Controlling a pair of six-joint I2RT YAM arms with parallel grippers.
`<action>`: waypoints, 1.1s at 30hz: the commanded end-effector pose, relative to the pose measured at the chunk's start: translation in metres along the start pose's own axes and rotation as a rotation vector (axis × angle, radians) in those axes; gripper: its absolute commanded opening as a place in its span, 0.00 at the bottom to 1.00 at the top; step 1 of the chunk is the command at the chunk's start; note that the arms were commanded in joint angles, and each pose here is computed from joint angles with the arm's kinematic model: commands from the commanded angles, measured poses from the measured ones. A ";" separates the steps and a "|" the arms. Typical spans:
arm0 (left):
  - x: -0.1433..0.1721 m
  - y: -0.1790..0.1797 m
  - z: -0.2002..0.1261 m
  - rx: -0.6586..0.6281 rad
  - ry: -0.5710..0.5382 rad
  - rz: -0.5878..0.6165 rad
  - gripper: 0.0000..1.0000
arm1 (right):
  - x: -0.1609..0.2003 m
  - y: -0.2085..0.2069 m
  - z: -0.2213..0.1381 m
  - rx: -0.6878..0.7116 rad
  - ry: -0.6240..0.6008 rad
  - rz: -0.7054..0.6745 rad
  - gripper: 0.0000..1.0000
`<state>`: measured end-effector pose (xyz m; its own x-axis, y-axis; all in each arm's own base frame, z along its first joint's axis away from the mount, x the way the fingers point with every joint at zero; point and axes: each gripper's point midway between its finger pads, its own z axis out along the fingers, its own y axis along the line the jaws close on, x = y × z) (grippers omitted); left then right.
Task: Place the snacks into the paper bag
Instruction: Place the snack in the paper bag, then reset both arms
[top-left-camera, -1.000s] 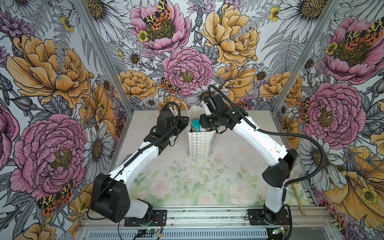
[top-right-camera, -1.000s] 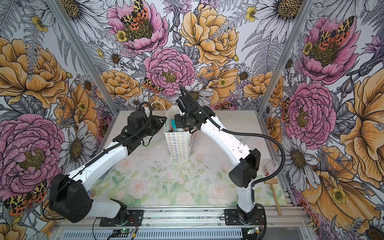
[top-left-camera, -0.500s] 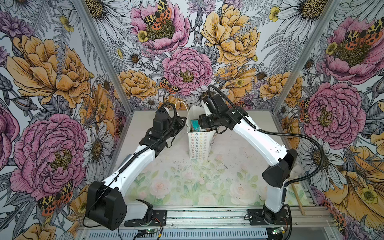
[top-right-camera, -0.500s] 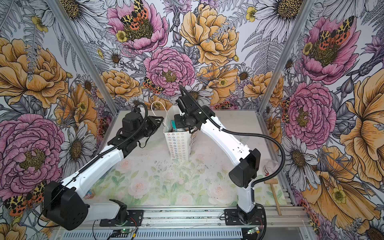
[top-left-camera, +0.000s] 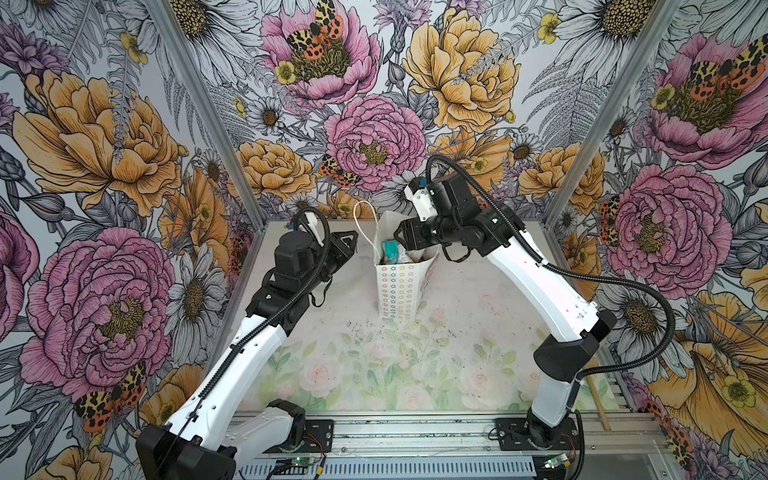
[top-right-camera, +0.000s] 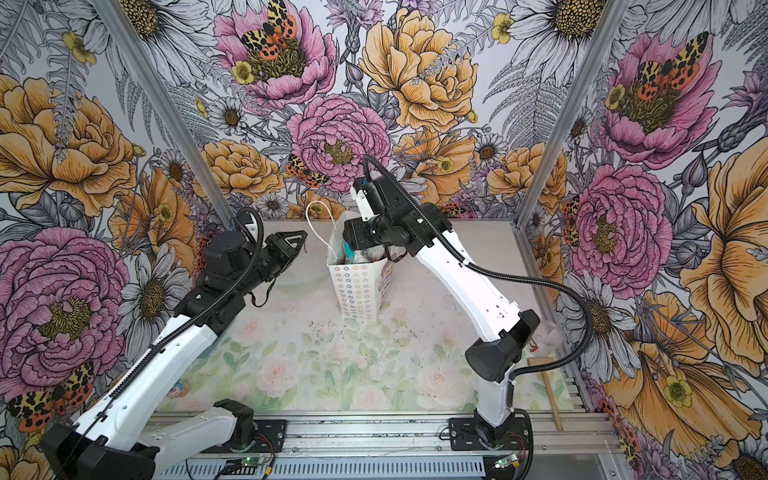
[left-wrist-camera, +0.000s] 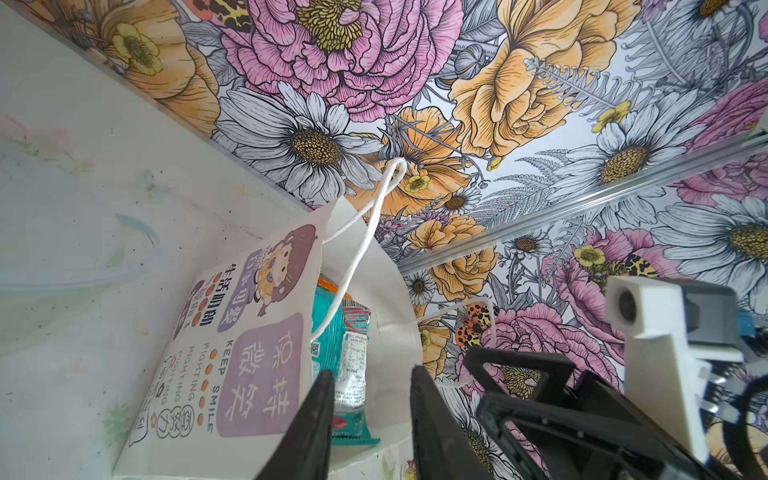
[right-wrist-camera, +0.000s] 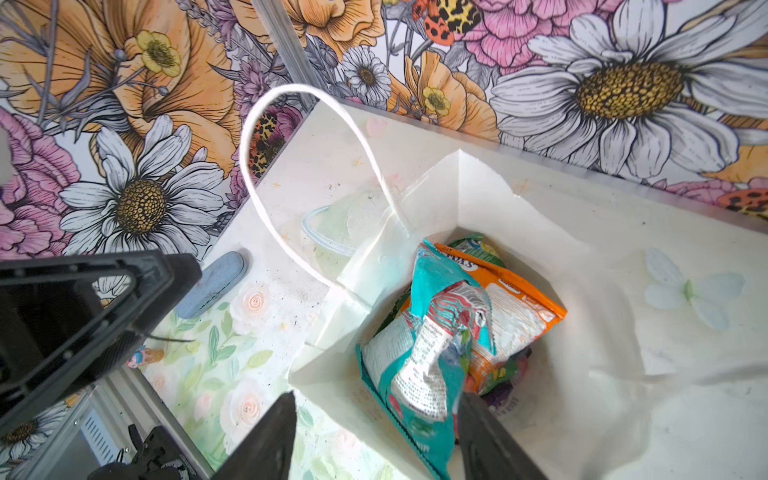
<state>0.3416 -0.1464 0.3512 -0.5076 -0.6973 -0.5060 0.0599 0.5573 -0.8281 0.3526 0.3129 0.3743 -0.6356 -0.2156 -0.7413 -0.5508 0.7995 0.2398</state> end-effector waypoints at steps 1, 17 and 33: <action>-0.005 0.013 -0.015 -0.046 -0.025 0.024 0.35 | -0.004 0.006 -0.053 -0.006 -0.047 -0.083 0.69; -0.023 0.046 -0.072 -0.104 -0.107 0.033 0.89 | 0.103 -0.116 -0.116 0.486 0.064 -0.225 0.82; -0.035 0.118 -0.068 -0.264 -0.191 0.203 0.99 | 0.149 -0.247 -0.103 0.759 -0.325 0.008 0.95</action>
<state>0.3023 -0.0334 0.2878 -0.3814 -0.6809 -0.6252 -0.1268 0.7085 -0.6942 0.3166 0.0374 0.2587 -0.5128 -0.1858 -0.8382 -0.0477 0.9810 -0.1883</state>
